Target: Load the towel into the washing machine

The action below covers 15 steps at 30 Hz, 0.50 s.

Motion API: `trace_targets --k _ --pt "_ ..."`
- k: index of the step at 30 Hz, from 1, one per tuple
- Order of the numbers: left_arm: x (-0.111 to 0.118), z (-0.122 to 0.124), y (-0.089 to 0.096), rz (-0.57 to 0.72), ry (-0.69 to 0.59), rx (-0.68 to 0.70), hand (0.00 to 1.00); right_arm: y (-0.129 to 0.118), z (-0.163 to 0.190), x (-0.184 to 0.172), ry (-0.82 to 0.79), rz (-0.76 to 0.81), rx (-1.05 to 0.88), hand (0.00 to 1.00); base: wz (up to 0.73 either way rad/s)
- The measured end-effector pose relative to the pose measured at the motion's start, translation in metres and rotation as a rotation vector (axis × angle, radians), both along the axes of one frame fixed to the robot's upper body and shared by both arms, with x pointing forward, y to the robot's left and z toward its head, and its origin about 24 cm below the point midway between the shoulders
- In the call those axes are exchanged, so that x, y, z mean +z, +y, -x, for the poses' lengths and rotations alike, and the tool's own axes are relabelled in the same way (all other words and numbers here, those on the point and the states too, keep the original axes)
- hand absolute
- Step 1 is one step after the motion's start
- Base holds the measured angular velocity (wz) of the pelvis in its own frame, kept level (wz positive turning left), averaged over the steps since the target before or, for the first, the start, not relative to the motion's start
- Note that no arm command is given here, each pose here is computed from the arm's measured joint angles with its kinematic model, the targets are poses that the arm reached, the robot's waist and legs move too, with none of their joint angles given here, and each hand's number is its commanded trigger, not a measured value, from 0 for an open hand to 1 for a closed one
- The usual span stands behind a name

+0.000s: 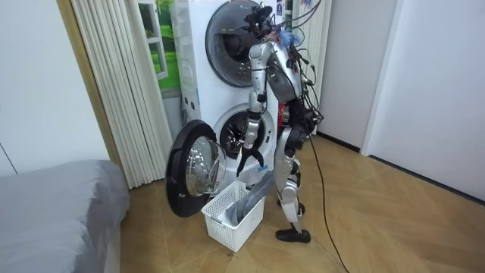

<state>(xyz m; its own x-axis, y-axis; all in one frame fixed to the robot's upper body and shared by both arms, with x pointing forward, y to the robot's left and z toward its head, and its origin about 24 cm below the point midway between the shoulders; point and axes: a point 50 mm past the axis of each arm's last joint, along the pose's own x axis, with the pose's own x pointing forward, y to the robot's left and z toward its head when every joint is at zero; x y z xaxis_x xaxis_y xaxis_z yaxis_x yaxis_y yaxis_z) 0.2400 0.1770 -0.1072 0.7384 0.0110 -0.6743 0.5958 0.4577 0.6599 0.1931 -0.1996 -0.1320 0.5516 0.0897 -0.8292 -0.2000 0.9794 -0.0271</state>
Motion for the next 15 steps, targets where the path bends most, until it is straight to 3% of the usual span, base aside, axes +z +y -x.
trace_targets --k 8,15 --pt "0.028 -0.039 -0.012 -0.097 -0.114 -0.150 0.00 0.011 -0.033 0.017 -0.105 -0.022 0.014 0.00 0.04" --pt "0.046 -0.059 -0.018 -0.144 -0.204 -0.207 0.00 0.016 -0.054 0.032 -0.194 -0.056 0.000 0.00 0.00"
